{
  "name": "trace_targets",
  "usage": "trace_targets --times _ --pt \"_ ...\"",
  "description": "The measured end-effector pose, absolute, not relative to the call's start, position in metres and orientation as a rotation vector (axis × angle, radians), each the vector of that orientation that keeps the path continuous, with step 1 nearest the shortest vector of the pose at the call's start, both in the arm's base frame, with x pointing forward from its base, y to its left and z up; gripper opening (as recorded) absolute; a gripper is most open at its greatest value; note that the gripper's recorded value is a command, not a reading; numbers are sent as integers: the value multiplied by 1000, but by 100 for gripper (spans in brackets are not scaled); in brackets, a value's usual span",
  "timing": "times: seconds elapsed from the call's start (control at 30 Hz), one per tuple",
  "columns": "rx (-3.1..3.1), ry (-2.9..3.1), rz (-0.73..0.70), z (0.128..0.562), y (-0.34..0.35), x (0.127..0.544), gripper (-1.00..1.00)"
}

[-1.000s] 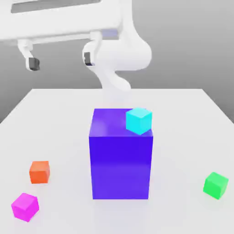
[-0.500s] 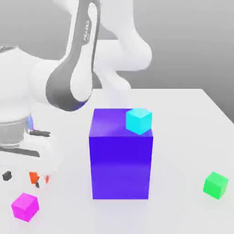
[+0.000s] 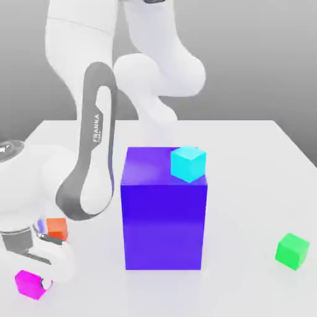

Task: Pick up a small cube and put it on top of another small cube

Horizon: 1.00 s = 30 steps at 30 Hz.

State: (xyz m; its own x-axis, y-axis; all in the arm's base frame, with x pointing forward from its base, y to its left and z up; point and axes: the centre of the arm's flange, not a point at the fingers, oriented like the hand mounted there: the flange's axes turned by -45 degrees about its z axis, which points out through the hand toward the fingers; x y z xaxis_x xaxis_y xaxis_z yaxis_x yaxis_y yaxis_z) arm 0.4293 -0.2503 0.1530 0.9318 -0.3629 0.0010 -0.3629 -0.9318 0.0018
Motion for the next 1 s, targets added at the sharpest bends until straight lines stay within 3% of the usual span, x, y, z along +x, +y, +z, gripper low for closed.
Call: trace_targets --times 0.1,0.27,0.43,0.67,0.8,0.83,1.0 --pt "3099 -541 -2 185 -235 435 -100" --pt "3166 -205 -19 198 -111 471 -100" --pt "3177 146 -31 210 14 471 -100" --pt "3082 711 -20 228 195 406 -100" --pt "2977 1006 -2 195 288 356 -100" --pt "2969 1028 -1 185 294 351 100" --pt "2969 1028 -1 185 294 351 100"
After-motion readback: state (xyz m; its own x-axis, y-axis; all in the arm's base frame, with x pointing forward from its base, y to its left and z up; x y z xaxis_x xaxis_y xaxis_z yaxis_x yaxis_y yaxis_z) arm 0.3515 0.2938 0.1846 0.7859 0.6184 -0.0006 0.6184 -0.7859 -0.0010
